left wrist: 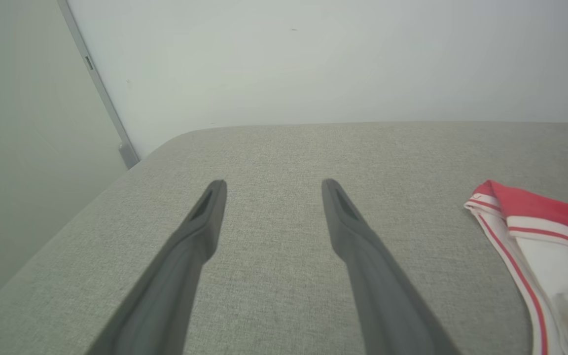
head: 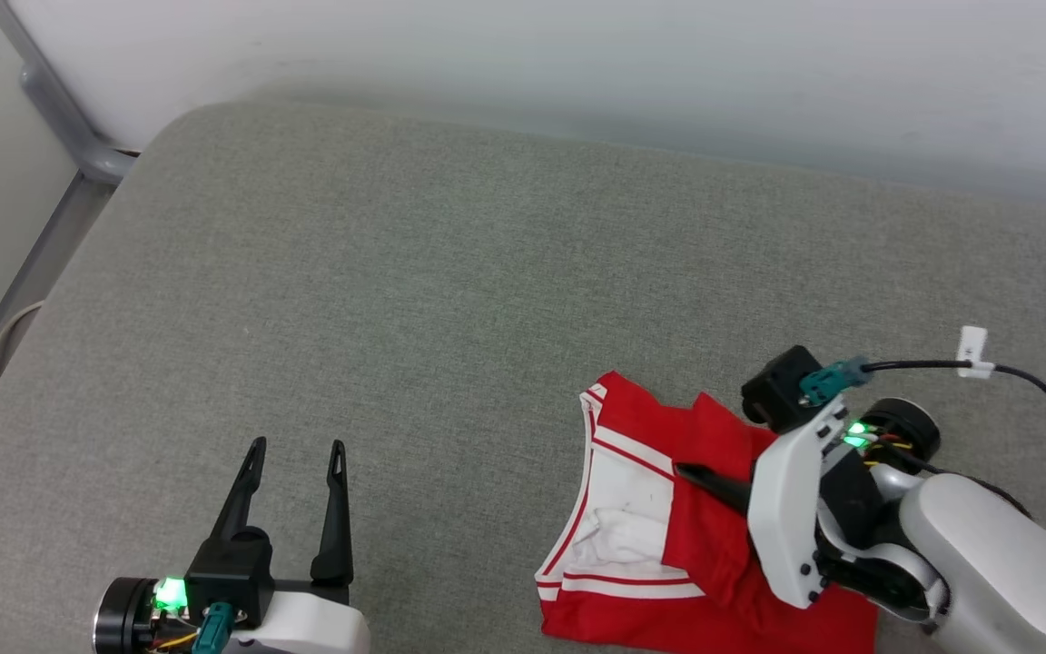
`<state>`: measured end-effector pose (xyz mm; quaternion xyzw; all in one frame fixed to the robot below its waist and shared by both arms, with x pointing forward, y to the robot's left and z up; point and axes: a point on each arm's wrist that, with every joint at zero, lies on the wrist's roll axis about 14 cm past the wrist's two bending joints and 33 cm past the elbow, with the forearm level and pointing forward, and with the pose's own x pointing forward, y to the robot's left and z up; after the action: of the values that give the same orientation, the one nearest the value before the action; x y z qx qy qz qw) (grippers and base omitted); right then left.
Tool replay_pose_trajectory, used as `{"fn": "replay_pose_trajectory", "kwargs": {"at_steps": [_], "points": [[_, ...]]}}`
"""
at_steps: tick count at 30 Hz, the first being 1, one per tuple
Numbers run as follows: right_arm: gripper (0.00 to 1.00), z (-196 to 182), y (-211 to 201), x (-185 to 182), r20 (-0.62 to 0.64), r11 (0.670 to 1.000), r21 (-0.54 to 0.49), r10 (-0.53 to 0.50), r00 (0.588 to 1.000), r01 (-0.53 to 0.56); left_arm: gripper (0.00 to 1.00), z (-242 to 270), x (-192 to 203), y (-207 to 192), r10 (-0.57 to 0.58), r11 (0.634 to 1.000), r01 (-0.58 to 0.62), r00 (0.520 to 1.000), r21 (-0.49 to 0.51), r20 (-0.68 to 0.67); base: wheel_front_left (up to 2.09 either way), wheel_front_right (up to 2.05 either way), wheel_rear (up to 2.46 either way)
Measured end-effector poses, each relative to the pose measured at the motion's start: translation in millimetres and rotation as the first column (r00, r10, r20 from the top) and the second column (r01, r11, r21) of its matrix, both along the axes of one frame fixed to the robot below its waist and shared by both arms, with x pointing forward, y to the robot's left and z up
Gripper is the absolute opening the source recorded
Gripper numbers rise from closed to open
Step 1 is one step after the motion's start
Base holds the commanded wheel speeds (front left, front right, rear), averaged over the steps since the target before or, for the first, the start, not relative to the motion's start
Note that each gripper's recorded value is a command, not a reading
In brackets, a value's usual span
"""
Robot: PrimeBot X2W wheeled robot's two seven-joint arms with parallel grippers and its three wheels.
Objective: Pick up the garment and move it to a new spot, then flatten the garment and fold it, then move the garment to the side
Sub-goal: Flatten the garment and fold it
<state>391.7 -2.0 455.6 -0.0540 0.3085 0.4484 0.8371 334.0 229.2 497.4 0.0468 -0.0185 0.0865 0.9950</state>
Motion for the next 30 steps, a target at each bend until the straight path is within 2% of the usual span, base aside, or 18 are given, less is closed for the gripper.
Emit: {"fn": "replay_pose_trajectory", "kwargs": {"at_steps": [7,12,15,16,17,18,23,30], "points": [[0.0,-30.9,33.5,-1.9,-0.051,0.993,-0.074,0.089,0.995,-0.093,1.0,-4.5,-0.9,4.3,0.021,1.0,-0.021,1.0,-0.004,-0.017,0.0,0.0,0.0],[0.0,-61.7,35.4,-3.1,-0.107,0.981,-0.154,0.1,0.989,-0.116,1.0,-7.4,-0.7,6.2,0.032,0.999,-0.032,0.999,-0.005,-0.027,0.0,0.0,0.0],[0.0,-69.6,37.9,-1.6,-0.117,0.981,-0.159,0.095,0.989,-0.113,1.0,-9.5,-0.5,5.8,0.034,0.999,-0.034,0.999,-0.007,-0.034,0.0,0.0,0.0],[0.11,-71.0,38.7,-2.0,-0.12,0.981,-0.155,0.094,0.988,-0.112,1.0,-10.5,-0.6,5.6,0.033,0.999,-0.034,0.999,-0.008,-0.037,0.0,0.0,0.0],[0.77,-70.2,40.3,-1.9,-0.122,0.984,-0.142,0.089,0.989,-0.106,1.0,-10.9,-0.6,5.2,0.033,0.999,-0.033,0.999,-0.009,-0.038,0.0,0.0,0.0],[1.0,-69.0,41.6,-2.1,-0.126,0.987,-0.124,0.082,0.989,-0.098,1.0,-10.9,-0.2,4.6,0.031,0.999,-0.031,0.999,-0.009,-0.038,0.0,0.0,0.0],[1.0,-48.3,44.6,-0.8,-0.065,0.996,-0.037,0.076,0.995,-0.078,1.0,-7.4,1.0,1.4,0.019,1.0,-0.019,1.0,-0.011,-0.024,0.0,0.0,0.0],[1.0,-5.6,10.2,19.9,0.105,0.997,0.077,-0.03,0.994,0.022,1.0,-4.1,-0.8,-5.6,-0.015,1.0,0.015,1.0,-0.005,-0.011,0.0,0.0,0.0]]}}
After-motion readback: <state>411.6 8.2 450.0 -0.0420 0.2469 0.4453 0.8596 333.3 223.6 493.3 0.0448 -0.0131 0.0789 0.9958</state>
